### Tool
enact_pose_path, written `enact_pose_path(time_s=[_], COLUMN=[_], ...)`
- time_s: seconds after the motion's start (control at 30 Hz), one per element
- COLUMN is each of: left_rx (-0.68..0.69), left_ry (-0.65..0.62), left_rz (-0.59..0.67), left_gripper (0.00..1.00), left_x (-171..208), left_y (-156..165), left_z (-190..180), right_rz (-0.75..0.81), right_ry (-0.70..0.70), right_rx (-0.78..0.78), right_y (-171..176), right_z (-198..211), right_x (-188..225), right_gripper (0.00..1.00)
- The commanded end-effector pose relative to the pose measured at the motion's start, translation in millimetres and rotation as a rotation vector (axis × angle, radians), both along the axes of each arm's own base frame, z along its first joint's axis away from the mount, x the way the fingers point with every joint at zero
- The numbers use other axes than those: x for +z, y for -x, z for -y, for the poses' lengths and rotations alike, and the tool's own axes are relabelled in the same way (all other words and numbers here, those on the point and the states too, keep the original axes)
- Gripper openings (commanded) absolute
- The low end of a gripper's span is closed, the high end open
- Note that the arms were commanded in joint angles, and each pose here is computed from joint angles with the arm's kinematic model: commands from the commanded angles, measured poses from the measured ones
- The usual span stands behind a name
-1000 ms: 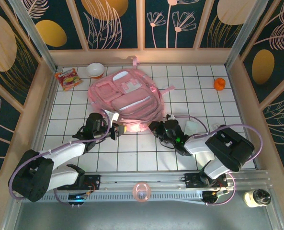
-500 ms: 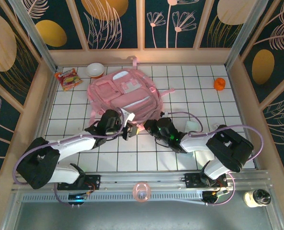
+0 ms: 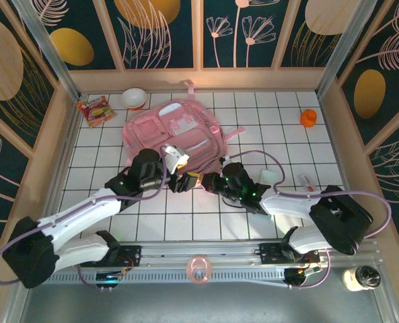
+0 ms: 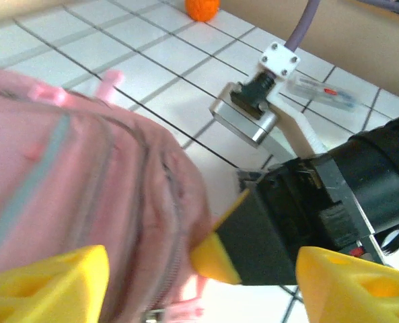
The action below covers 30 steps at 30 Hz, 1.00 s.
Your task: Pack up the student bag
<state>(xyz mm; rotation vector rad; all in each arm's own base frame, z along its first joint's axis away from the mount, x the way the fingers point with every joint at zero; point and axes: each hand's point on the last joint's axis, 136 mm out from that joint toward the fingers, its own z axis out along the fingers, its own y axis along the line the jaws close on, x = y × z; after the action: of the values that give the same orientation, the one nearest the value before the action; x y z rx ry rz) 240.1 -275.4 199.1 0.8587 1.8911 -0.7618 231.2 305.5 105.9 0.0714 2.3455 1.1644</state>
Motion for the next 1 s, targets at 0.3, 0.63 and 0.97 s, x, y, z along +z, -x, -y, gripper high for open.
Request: enact_pose_path(time_s=[0.3,0.63,0.97], left_rx=[-0.017,0.001,-0.203], left_ry=[-0.395,-0.344,-0.165], left_rz=[0.214,0.151,0.116], left_gripper=[0.87,0.35,0.00], left_x=[-55.9,-89.4,-71.5], left_y=[-14.4,-24.9,8.8], left_z=[-50.1,-44.1,-13.9], right_rz=[0.167,0.184,0.147], right_ry=[0.083,0.097,0.238], right_rx=[0.230,0.238,0.180], right_y=[9.0,13.3,12.0], right_z=[2.3,8.7,28.8], right_x=[47.1,49.9,23.5], right_gripper=[0.00,0.00,0.23])
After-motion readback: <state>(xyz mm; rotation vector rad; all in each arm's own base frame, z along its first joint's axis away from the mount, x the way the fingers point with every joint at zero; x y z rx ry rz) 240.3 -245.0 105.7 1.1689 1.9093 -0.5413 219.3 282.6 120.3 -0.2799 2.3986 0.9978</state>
